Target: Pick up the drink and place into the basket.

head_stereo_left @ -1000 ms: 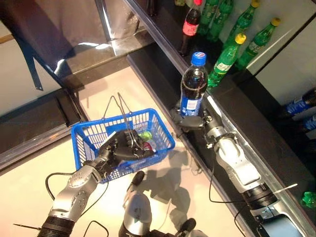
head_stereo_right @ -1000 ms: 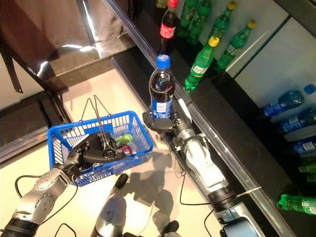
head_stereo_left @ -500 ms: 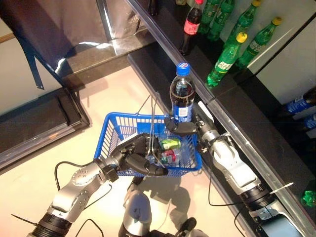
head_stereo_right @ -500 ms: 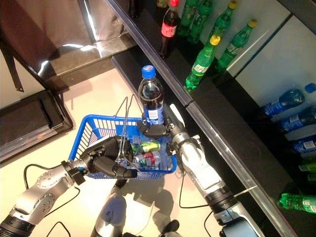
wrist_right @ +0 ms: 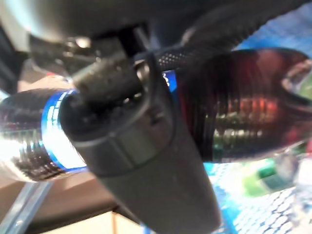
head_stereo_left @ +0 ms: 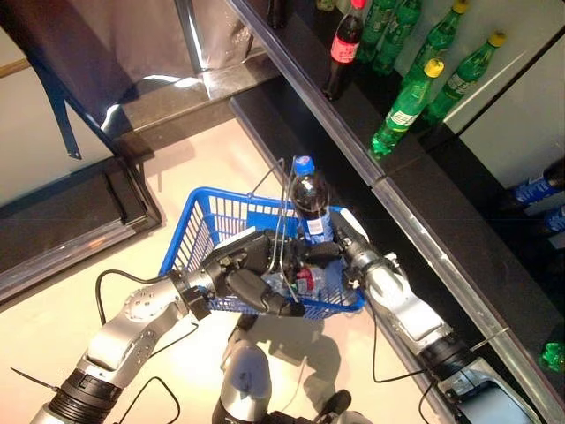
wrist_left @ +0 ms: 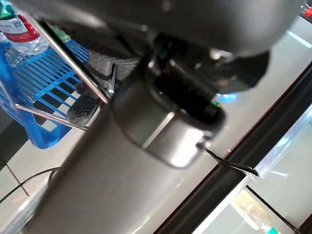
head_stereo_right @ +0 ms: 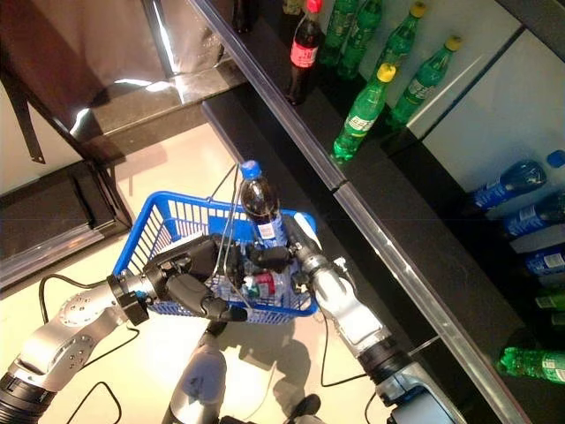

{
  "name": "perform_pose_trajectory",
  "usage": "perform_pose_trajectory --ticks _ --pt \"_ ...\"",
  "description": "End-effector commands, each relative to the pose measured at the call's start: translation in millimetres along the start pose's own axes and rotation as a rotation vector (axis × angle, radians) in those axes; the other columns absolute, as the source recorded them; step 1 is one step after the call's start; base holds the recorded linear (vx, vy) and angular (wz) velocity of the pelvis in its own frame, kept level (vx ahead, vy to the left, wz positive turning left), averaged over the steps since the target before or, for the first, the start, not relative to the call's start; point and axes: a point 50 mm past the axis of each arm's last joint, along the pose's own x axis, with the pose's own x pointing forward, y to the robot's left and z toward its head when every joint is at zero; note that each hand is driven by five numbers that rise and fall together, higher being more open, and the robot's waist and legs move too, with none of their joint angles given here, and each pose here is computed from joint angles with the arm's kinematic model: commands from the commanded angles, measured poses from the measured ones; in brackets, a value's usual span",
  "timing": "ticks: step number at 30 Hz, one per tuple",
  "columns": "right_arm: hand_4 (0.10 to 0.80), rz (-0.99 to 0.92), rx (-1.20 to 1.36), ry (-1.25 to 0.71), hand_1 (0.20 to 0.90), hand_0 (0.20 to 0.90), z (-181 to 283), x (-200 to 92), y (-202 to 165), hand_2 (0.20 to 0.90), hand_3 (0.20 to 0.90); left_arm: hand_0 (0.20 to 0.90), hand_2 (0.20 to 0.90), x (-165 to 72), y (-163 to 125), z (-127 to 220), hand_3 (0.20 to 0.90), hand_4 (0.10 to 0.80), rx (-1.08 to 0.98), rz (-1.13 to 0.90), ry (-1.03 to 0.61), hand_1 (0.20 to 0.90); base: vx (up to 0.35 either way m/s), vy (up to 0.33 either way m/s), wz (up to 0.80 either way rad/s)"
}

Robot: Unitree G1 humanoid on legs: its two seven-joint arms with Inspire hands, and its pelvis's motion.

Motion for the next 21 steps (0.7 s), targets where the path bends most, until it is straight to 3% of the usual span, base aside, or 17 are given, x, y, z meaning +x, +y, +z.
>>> perform_pose_trajectory --ticks 1,12,21 --pt "0.100 0.071 0.037 -0.123 0.300 0.300 11.2 1.4 33.0 0.300 0.200 0.300 0.300 17.0 -71.9 99.1 0.200 0.100 0.091 -0.497 -0.723 0.300 0.000 0.000 0.00" --pt "0.100 0.074 0.151 0.000 0.300 0.300 -21.2 -5.0 47.0 0.300 0.200 0.300 0.300 13.5 -75.8 99.6 0.200 0.100 0.092 -0.520 -0.731 0.300 0.000 0.000 0.00" --pt "0.100 0.142 -0.008 0.025 0.300 0.300 -25.5 -3.2 54.2 0.300 0.200 0.300 0.300 14.8 -80.3 100.2 0.200 0.100 0.088 -0.566 -0.730 0.300 0.000 0.000 0.00"
